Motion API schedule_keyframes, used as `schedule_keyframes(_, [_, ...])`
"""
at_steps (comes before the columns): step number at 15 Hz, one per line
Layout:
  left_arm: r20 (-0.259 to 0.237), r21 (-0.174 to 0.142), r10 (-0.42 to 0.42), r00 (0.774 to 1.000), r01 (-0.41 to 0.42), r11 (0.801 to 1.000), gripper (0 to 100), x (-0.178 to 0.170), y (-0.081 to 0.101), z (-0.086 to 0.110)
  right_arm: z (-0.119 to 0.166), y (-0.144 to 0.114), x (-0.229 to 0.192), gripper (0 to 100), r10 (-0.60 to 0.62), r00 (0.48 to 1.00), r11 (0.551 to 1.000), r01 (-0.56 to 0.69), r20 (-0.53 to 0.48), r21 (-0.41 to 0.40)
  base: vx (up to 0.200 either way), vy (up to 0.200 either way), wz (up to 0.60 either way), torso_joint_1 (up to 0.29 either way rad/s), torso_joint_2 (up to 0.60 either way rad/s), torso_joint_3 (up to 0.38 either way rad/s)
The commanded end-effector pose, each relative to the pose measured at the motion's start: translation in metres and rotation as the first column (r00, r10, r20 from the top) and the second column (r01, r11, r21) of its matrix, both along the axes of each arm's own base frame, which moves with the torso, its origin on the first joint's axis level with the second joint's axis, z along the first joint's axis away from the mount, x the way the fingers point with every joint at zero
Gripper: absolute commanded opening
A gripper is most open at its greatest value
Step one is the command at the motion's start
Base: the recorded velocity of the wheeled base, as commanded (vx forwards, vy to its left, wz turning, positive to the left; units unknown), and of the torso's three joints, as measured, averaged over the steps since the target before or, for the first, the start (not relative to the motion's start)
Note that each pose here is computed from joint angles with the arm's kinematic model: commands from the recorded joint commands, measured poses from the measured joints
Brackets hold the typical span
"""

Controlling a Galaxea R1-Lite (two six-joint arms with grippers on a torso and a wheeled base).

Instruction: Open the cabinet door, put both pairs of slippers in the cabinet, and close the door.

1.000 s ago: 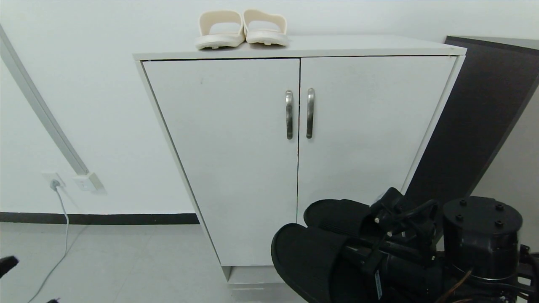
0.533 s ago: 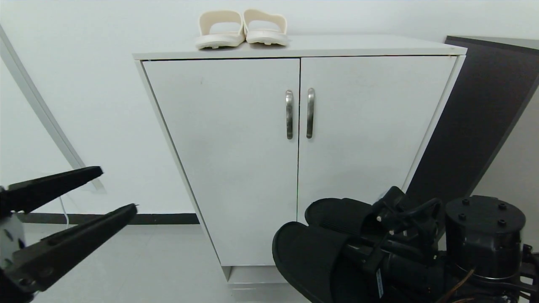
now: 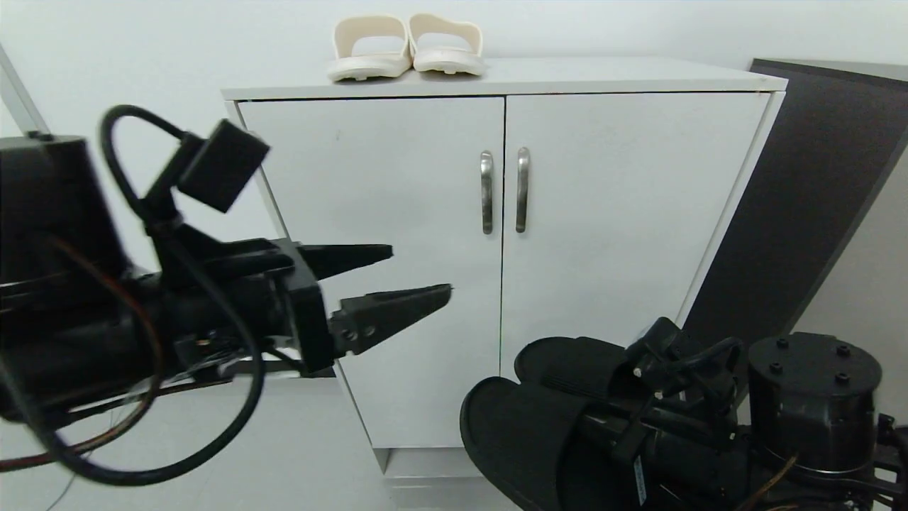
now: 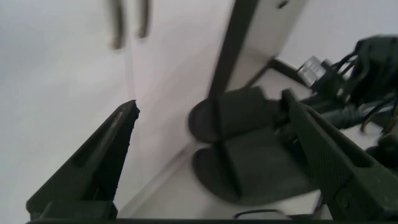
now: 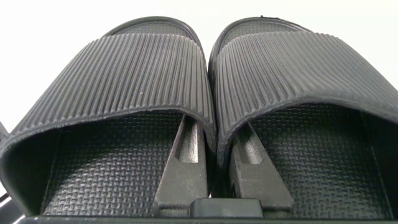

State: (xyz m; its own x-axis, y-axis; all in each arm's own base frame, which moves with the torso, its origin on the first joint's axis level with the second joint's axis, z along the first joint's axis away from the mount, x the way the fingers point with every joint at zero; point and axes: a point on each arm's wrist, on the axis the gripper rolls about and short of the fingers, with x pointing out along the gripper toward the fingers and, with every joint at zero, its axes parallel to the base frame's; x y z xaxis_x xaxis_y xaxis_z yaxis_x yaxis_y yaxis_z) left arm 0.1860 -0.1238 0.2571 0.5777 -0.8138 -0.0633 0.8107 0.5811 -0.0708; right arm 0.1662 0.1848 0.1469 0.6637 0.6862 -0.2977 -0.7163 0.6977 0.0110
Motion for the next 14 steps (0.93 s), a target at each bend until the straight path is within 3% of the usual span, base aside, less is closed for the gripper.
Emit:
schedule_keyframes(1, [-0.063, -0.020, -0.066, 0.996, 0.064, 0.998, 100, 0.025, -0.037, -0.005, -0.003, 0.001, 0.001, 0, 0.000, 1.000, 1.000, 0.000, -0.008, -0.007, 0.000, 0.000, 0.00, 0.000, 0.00, 0.000])
schedule_keyframes(4, [-0.080, -0.090, -0.133, 0.988, 0.126, 0.988, 100, 0.029, -0.062, 0.012, -0.002, 0.001, 0.001, 0, -0.001, 1.000, 1.000, 0.001, -0.006, -0.007, 0.000, 0.000, 0.00, 0.000, 0.00, 0.000])
schedule_keyframes(7, [-0.095, -0.119, -0.195, 0.976, 0.183, 0.976, 100, 0.040, -0.090, 0.015, -0.003, 0.001, 0.001, 0, -0.001, 1.000, 1.000, 0.001, -0.007, -0.008, 0.000, 0.000, 0.00, 0.000, 0.00, 0.000])
schedule_keyframes(8, [-0.116, -0.150, -0.206, 0.972, 0.188, 0.971, 100, 0.045, -0.095, 0.019, -0.003, 0.000, 0.001, 0, -0.003, 1.000, 1.000, 0.003, -0.008, -0.009, 0.000, 0.000, 0.00, 0.000, 0.00, 0.000])
schedule_keyframes(9, [-0.150, -0.212, -0.240, 0.959, 0.206, 0.955, 100, 0.052, -0.102, 0.028, -0.003, 0.000, 0.001, 0, -0.001, 1.000, 1.000, 0.001, -0.009, -0.010, 0.000, 0.000, 0.00, 0.000, 0.00, 0.000])
schedule_keyframes(10, [-0.156, -0.242, -0.274, 0.949, 0.232, 0.942, 100, 0.057, -0.106, 0.035, -0.003, 0.000, 0.001, 0, -0.001, 1.000, 1.000, 0.001, -0.009, -0.010, 0.000, 0.000, 0.00, 0.000, 0.00, 0.000])
schedule_keyframes(12, [-0.155, -0.251, -0.273, 0.949, 0.229, 0.940, 100, 0.068, -0.114, 0.037, -0.003, 0.000, 0.001, 0, 0.000, 1.000, 1.000, -0.001, -0.008, -0.011, 0.000, 0.000, 0.00, 0.000, 0.00, 0.000])
schedule_keyframes(14, [-0.165, -0.218, -0.231, 0.959, 0.193, 0.957, 100, 0.080, -0.121, 0.034, -0.003, 0.000, 0.001, 0, 0.000, 1.000, 1.000, -0.001, -0.008, -0.011, 0.000, 0.000, 0.00, 0.000, 0.00, 0.000])
